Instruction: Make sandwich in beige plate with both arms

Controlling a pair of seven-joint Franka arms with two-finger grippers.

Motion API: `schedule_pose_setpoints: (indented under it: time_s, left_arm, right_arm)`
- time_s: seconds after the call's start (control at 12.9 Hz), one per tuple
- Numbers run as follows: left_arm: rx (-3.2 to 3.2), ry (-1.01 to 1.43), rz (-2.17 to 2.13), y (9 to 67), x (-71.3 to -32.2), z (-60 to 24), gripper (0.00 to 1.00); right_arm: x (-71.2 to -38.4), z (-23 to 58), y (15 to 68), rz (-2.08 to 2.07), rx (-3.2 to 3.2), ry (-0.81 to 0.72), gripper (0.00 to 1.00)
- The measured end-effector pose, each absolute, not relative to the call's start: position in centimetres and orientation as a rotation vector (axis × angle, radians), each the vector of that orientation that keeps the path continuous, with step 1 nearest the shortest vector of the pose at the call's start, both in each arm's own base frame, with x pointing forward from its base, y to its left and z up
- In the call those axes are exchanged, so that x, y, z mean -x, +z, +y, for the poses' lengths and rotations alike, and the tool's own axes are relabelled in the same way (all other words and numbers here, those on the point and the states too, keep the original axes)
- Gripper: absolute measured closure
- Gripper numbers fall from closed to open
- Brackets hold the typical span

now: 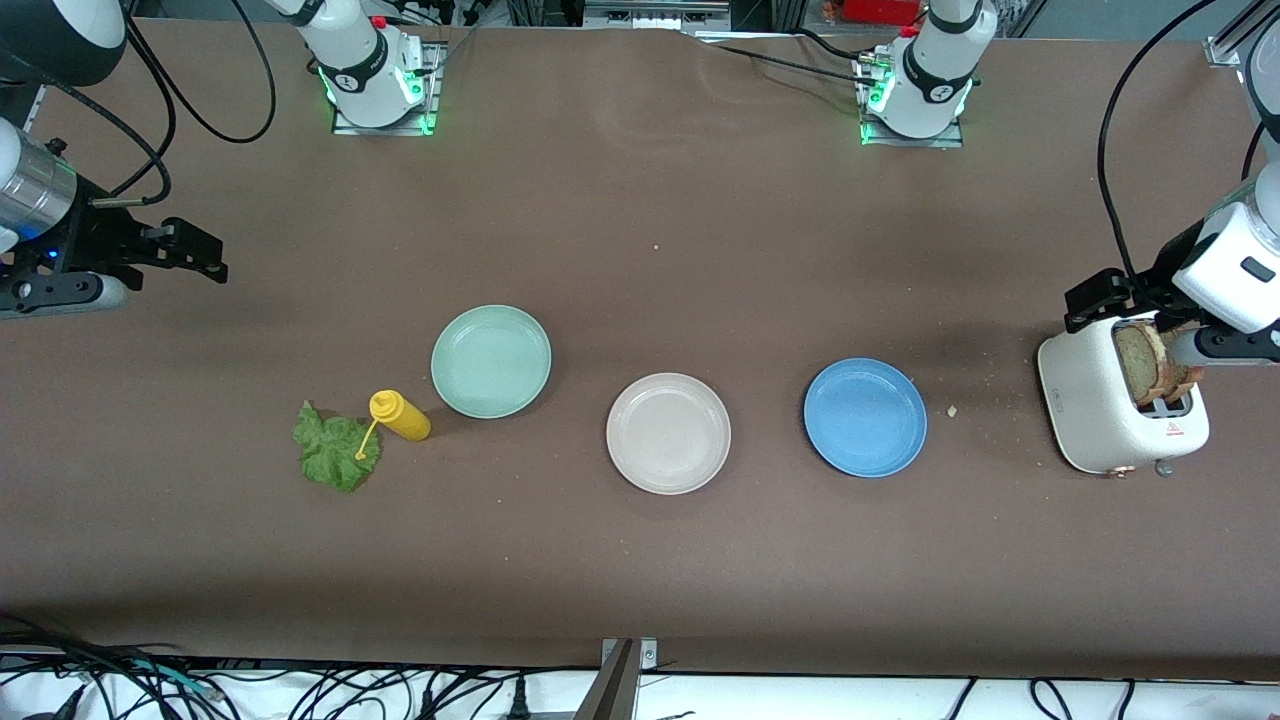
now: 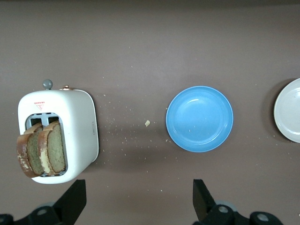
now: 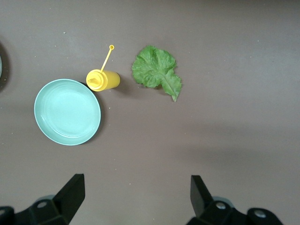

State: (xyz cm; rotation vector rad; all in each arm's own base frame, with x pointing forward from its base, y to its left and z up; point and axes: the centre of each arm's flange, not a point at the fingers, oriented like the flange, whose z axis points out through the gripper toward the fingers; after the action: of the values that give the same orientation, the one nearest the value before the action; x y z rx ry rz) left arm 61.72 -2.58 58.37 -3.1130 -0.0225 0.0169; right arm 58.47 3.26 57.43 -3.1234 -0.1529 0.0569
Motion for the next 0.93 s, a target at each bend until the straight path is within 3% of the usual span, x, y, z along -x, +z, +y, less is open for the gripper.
schedule_pose_setpoints:
  time_s: [0.47,0.93]
  left_arm:
    - [3.109,0.038,-0.087,58.4,-61.6,0.0,0.0]
    - [3.113,0.111,-0.11,57.6,-60.5,10.4,0.0]
  right_arm:
    - [-58.5,3.2,57.5,-0.152,3.124,0.052,0.0]
    - [-58.5,3.2,57.5,-0.151,3.124,0.046,0.0]
